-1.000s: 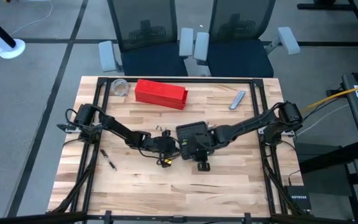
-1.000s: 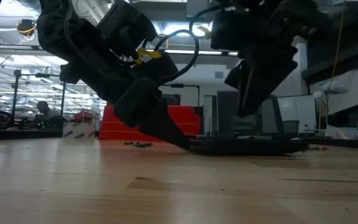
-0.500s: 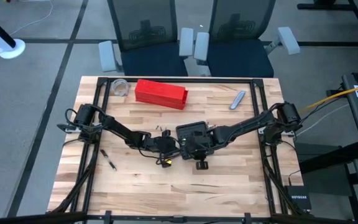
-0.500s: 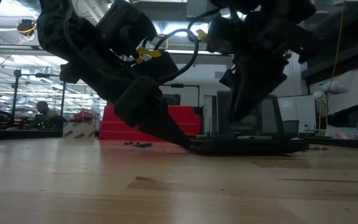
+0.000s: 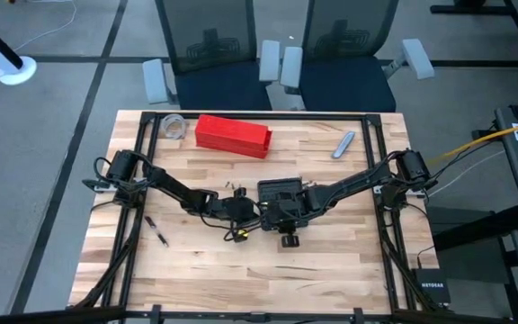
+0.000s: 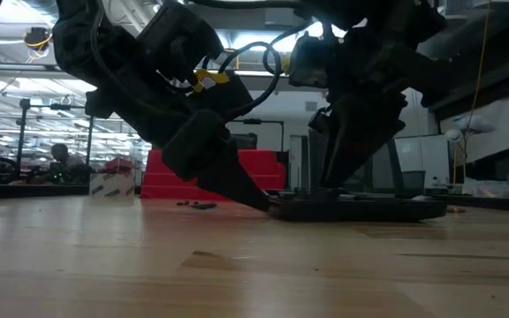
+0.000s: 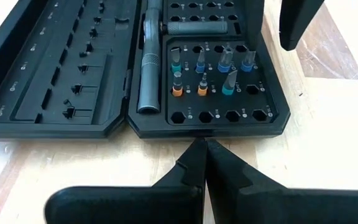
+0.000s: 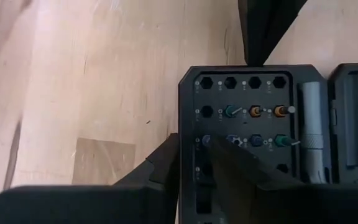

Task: Prefit tool cases
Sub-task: Remove the screwdriver bit from the tool case

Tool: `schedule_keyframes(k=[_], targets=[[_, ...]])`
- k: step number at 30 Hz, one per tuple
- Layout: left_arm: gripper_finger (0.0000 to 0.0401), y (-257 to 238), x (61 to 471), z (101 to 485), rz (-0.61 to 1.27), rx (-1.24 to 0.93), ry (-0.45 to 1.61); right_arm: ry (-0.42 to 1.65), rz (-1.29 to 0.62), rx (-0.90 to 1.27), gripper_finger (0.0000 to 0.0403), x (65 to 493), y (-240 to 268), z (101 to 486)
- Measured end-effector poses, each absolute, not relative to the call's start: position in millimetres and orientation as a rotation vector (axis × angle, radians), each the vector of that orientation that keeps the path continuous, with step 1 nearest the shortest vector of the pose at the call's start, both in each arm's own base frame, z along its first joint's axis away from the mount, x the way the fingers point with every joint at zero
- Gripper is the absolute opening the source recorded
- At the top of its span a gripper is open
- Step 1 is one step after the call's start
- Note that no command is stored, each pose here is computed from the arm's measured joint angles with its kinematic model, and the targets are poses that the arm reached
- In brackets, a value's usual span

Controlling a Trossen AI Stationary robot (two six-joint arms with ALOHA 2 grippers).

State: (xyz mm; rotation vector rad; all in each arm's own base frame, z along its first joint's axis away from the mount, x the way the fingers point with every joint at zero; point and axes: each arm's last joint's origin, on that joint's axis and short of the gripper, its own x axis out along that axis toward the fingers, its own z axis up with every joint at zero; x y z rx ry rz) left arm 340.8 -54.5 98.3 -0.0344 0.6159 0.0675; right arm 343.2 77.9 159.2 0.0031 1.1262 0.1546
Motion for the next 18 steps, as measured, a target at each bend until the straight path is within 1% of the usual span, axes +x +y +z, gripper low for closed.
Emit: schedule_keyframes(k=[5, 12, 18], targets=[[0.0, -54.5, 340.8, 98.3, 0.067, -0.035, 0.616, 1.131, 0.161, 0.007, 0.0092, 343.3, 78.0, 160.0], [0.0, -54.7, 340.8, 98.4, 0.066, -0.036, 0.615, 1.101, 0.172, -0.023, 0.0092, 354.1, 80.1, 179.4], [0.0, -54.6, 340.8, 98.4, 0.067, -0.036, 0.615, 1.146, 0.178, -0.044, 0.0092, 351.2, 79.9, 175.5]])
